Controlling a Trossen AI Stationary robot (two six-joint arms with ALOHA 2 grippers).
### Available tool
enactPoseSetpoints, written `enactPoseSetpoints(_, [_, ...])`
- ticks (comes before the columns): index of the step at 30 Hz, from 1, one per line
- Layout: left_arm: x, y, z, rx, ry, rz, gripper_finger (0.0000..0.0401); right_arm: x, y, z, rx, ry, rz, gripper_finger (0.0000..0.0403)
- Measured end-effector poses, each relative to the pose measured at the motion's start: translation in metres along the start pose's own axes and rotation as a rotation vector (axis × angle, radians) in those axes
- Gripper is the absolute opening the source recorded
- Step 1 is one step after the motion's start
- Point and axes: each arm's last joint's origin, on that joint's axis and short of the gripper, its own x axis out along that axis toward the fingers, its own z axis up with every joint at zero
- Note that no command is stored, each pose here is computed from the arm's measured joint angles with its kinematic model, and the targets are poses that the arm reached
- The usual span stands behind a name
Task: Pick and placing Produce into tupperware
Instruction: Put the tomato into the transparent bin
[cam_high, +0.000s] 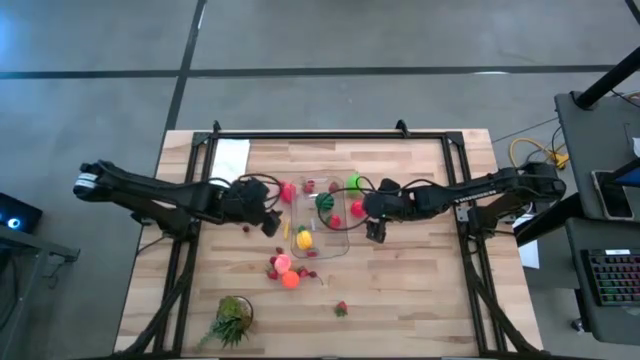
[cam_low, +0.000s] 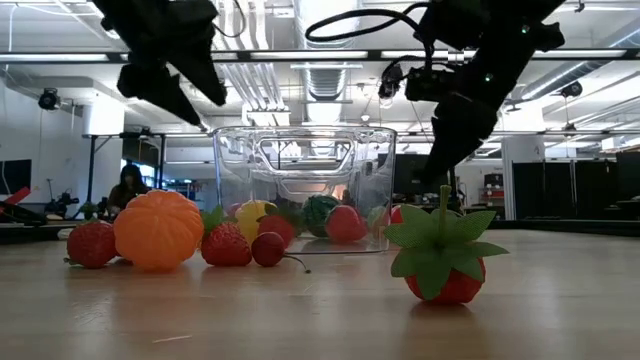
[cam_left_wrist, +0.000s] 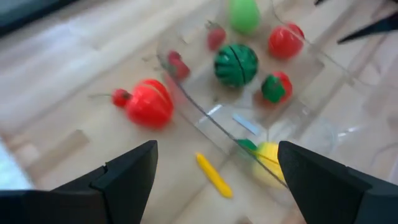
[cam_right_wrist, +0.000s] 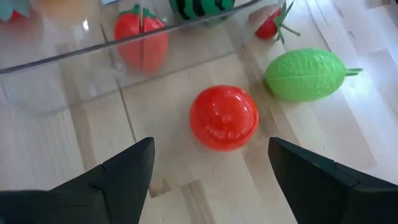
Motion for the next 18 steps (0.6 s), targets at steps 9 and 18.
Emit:
enactPoseSetpoints(9, [-0.033,0.031,0.005,0.034,-0.094,0.006,0.0317,0.016,-0.006,0.003,0.093,-0.021,-0.015,0.0306])
enactPoseSetpoints(18, [-0.050,0.055,0.002,0.079,-0.158,-0.031,0.0317,0.043,-0.002,0.012,0.164,0.041,-0.038,0.0306])
